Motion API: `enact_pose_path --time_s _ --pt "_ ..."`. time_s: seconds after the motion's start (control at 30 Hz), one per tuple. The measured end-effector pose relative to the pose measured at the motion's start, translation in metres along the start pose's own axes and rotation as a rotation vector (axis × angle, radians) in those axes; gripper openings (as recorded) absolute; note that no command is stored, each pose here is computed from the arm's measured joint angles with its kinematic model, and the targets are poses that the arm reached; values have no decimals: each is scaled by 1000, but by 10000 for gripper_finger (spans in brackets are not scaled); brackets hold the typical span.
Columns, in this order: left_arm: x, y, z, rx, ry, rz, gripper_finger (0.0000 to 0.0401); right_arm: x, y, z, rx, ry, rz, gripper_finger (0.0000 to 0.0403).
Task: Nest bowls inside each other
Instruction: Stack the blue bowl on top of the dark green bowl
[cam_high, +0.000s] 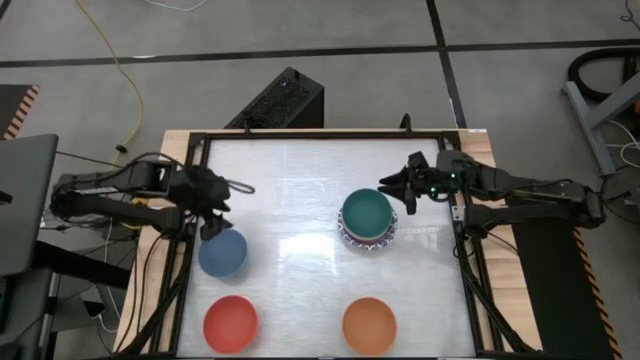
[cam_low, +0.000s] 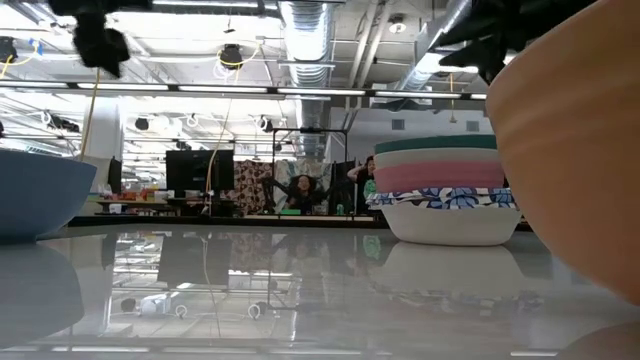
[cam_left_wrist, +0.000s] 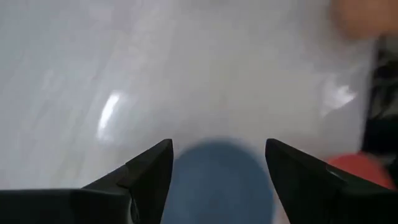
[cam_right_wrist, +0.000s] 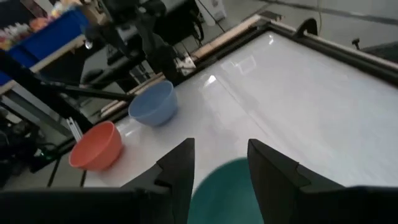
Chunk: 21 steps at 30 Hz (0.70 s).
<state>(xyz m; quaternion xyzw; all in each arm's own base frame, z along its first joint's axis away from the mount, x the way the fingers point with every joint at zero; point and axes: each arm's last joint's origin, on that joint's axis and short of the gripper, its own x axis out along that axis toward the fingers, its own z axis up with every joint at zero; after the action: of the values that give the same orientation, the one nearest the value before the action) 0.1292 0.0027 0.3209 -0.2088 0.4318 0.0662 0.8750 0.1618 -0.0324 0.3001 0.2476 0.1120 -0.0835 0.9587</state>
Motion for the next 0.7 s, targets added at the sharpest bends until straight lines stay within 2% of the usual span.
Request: enact_pose_path --time_s 0.1,0.27,0.7 --pt "0 -1 -9 18 63 54 245 0 1 2 -2 -16 8 168" --pt "11 -3 -20 59 111 71 245 1 0 1 -1 -8 4 168" --pt "61 15 -59 35 287 161 245 2 0 0 7 2 -1 168"
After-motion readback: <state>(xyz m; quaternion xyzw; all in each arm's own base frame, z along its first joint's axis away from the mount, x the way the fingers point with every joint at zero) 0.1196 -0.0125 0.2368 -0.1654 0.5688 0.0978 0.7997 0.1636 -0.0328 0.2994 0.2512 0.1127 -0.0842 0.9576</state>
